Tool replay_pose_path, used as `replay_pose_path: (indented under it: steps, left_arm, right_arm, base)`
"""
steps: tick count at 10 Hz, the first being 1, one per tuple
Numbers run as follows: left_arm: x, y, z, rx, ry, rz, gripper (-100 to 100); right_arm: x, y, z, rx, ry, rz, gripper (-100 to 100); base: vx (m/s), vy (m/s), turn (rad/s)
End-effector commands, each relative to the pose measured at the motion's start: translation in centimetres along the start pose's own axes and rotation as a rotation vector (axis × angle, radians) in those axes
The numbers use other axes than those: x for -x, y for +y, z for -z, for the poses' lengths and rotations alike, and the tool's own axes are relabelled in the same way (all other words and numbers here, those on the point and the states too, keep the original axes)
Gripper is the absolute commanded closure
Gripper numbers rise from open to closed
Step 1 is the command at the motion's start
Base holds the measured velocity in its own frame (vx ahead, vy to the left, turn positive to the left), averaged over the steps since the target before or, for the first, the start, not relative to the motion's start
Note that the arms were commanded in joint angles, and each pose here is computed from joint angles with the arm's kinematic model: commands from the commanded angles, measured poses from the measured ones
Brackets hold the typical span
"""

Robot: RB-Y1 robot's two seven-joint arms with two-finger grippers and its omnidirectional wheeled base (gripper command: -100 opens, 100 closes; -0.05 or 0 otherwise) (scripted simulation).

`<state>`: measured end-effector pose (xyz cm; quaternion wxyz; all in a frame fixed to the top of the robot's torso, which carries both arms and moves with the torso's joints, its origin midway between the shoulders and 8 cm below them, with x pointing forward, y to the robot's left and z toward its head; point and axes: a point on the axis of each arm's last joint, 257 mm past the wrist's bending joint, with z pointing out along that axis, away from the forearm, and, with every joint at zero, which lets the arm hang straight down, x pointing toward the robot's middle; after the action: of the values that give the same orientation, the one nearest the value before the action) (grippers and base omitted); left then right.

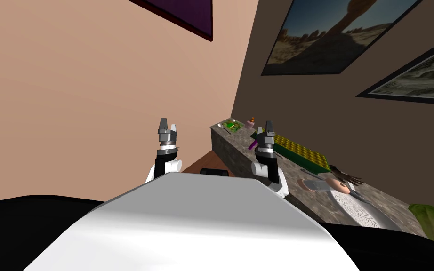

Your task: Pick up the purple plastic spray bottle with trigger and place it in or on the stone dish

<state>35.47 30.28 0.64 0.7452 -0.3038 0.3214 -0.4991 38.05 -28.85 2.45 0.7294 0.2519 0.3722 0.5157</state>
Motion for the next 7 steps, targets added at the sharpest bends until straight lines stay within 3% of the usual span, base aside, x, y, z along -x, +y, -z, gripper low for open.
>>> replay_pose_path:
  steps: [1,7]
  left_arm:
    - [0.0,0.0,0.0,0.0,0.0,0.0,0]
    - [0.0,0.0,0.0,0.0,0.0,0.0,0]
  right_arm:
    - [-0.2,-1.6,-0.1,-0.035,0.03,0.058,-100]
    - [1.0,-8.0,-1.2,-0.161,0.128,0.309,-100]
  base:
    - [-0.052,0.143,-0.028]
    - [-0.042,0.18,-0.037]
